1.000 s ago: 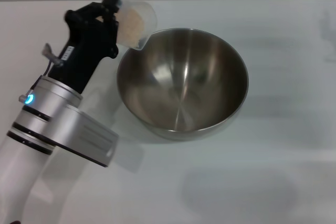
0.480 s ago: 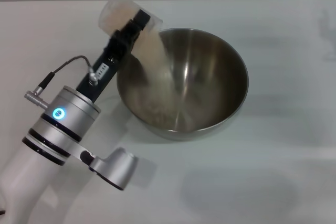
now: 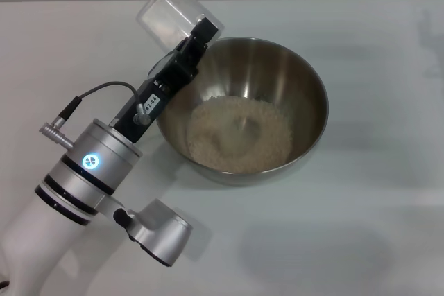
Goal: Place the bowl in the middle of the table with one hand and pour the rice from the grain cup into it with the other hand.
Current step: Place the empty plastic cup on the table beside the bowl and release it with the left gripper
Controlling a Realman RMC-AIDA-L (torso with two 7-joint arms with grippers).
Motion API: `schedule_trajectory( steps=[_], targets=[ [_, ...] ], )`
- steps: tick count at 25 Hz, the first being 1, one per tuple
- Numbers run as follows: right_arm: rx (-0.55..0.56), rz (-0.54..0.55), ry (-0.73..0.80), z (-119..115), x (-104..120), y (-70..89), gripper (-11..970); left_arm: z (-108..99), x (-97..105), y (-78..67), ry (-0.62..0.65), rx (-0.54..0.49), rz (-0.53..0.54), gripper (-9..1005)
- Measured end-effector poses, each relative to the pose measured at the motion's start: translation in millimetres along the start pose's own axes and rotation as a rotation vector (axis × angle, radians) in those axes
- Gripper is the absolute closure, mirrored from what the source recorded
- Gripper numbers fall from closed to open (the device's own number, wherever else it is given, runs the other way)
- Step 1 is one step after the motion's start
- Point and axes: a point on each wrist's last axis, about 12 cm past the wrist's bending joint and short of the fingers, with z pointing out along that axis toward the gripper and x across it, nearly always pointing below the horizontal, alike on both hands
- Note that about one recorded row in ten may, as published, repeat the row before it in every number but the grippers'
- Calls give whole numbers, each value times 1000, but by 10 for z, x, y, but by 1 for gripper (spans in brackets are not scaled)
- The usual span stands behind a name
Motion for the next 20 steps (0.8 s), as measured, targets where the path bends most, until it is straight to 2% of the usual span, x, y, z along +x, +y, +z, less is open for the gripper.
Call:
schedule_trajectory(
  steps=[5,8,10,13,16,20],
  targets=[
    [-2,-1,-2,15,-5,1,393,22,51,-27,17,11,16,970],
    [-3,-1,-4,24,-9,1,393,11,-73,-6,-48,17,0,968],
    [-4,0,-5,30,-11,3,393,13,-77,-10,-49,23,-2,966],
    [-8,-3,-5,53,-15,4,394,24,-11,-61,-21,52,-3,964],
    [-9,-4,-3,65,-14,5,394,-9,-67,-88,-54,81,-16,961],
    [-13,-4,-4,92,-18,17,394,16,-6,-130,-25,107,-21,957]
  ],
)
